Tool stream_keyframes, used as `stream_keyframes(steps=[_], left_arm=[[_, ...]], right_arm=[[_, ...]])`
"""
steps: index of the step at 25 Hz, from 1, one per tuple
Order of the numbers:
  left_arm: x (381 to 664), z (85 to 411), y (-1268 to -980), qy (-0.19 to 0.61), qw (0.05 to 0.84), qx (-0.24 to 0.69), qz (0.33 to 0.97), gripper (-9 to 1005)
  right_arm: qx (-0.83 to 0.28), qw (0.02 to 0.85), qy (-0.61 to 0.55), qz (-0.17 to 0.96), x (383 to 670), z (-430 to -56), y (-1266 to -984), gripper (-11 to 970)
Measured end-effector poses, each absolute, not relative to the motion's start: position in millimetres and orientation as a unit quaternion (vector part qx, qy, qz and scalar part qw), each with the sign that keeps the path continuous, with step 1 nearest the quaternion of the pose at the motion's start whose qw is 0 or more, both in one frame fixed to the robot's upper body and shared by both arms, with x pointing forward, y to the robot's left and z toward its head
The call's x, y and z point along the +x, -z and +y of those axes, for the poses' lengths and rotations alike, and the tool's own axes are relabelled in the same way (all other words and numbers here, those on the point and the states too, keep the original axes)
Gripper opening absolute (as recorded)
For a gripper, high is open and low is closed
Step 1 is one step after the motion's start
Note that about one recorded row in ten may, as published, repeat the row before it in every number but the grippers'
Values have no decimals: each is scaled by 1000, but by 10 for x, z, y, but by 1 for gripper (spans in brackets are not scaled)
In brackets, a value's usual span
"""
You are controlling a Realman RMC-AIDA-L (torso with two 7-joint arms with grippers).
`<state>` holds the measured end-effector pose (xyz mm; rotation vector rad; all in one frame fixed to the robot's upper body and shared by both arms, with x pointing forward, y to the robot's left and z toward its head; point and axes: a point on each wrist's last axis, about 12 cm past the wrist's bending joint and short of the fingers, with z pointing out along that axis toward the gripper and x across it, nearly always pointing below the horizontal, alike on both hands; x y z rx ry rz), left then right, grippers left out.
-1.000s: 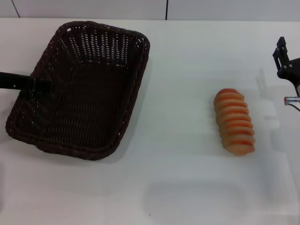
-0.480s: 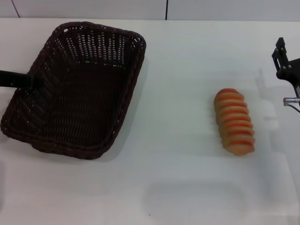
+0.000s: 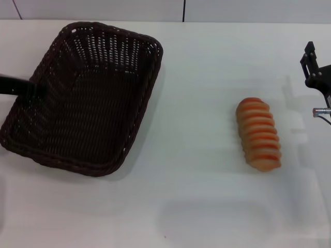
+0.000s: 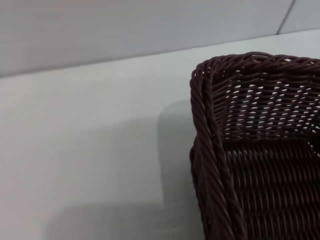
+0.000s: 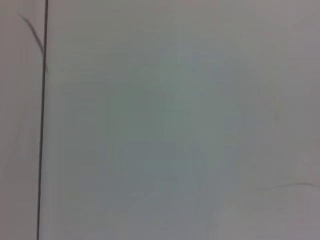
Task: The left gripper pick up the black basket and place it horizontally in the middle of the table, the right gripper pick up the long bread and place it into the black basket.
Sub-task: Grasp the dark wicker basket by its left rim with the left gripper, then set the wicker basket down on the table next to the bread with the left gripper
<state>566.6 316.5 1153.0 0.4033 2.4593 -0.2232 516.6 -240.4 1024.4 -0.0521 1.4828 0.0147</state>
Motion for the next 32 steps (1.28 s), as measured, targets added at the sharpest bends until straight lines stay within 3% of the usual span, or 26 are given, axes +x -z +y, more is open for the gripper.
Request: stream_keyframes(steps=[5, 13, 16, 19, 22, 23, 25, 32], left_arm=[[5741, 3254, -11726, 85, 322, 204, 921, 200], [5820, 3320, -12272, 147, 354, 306, 872, 199], [5821, 3306, -12311, 152, 354, 318, 866, 198], [5840, 3126, -12516, 174, 341, 419, 823, 197], [5844, 3093, -12541, 177, 337, 433, 817, 197], [5859, 2925, -12615, 197, 315, 494, 786, 197], [5870, 2861, -12622, 203, 305, 512, 777, 196], [5926, 2534, -12507, 221, 242, 576, 749, 196]], right_arm=[[-22, 737, -7, 676, 5157, -2406, -10240, 651], [-21, 735, -4, 677, 5148, -2422, -10230, 651], [-20, 734, -3, 679, 5144, -2431, -10223, 651], [-17, 732, 0, 681, 5115, -2451, -10205, 650], [-16, 731, 1, 682, 5102, -2461, -10196, 650], [-14, 730, 2, 683, 5090, -2470, -10189, 650], [-12, 729, 4, 684, 5066, -2486, -10175, 650], [-3, 725, 10, 688, 4978, -2532, -10133, 650]])
